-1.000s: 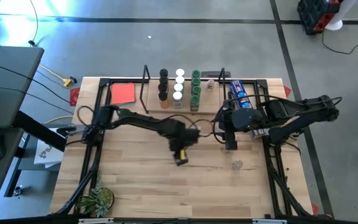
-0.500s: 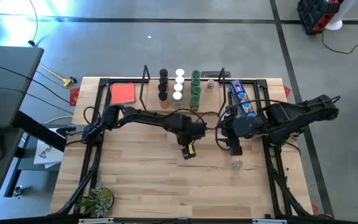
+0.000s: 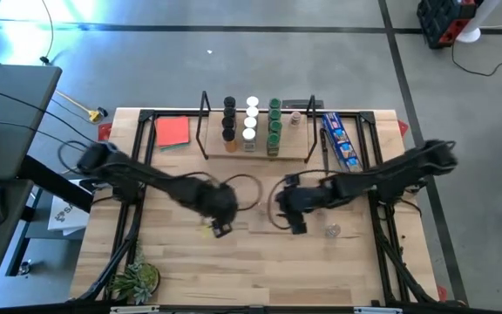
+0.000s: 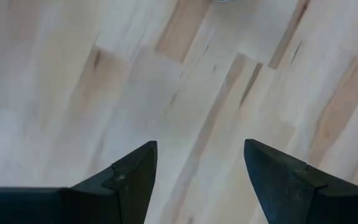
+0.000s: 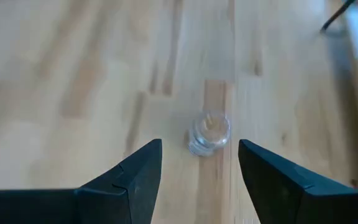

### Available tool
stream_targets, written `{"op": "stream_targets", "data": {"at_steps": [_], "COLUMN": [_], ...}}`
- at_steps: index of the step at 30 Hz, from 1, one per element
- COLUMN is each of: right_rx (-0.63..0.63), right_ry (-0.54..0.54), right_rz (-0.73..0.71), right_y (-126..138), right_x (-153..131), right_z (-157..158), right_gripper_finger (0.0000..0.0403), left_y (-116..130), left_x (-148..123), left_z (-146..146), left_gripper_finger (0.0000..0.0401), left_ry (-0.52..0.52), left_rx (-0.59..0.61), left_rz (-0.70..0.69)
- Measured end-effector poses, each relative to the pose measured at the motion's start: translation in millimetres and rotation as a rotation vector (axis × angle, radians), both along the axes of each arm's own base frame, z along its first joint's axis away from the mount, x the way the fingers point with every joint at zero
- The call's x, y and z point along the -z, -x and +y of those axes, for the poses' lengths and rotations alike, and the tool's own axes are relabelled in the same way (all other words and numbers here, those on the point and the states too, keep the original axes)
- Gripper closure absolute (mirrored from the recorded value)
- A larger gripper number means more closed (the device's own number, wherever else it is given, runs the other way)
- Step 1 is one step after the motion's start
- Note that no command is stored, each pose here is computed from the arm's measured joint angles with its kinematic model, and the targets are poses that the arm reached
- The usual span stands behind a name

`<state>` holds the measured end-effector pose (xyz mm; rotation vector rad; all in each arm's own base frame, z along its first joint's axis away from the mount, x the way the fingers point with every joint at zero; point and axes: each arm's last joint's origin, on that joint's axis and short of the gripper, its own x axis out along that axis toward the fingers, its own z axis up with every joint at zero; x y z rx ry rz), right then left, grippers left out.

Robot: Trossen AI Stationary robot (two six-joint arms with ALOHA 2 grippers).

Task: Shelf spices
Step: Put the brown seasoning bottle on the shelf aligned with the other brown seasoning bottles

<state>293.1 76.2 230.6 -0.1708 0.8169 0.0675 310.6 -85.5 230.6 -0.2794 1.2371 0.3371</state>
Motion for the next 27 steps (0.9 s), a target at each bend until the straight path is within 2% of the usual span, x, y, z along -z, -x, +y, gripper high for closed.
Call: {"op": "stream_targets", "data": {"at_steps": [6, 12, 16, 21, 24, 27], "right_rx": [0.007, 0.012, 0.016, -0.006, 0.010, 0.016], "right_ry": [0.093, 0.088, 0.097, 0.046, 0.034, 0.016], "right_rz": [0.170, 0.344, 0.430, 0.452, 0.461, 0.457], "right_y": [-56, -94, -105, -108, -107, -108], "right_x": [18, 27, 38, 43, 45, 44], "right_z": [-3, -11, -13, -14, -14, -16], "right_gripper_finger": [0.0197, 0.0197, 0.0197, 0.0201, 0.0226, 0.0274], "left_y": [50, 71, 74, 74, 74, 74], "left_x": [12, 30, 38, 39, 38, 38], "left_z": [-10, -19, -24, -27, -27, -27], "left_gripper_finger": [0.0165, 0.0165, 0.0165, 0.0165, 0.0165, 0.0165], "left_ry": [-0.025, -0.003, 0.005, -0.007, -0.021, -0.031], "left_rx": [-0.192, -0.268, -0.259, -0.249, -0.254, -0.247], "left_rz": [-0.212, -0.269, -0.274, -0.317, -0.331, -0.335]}}
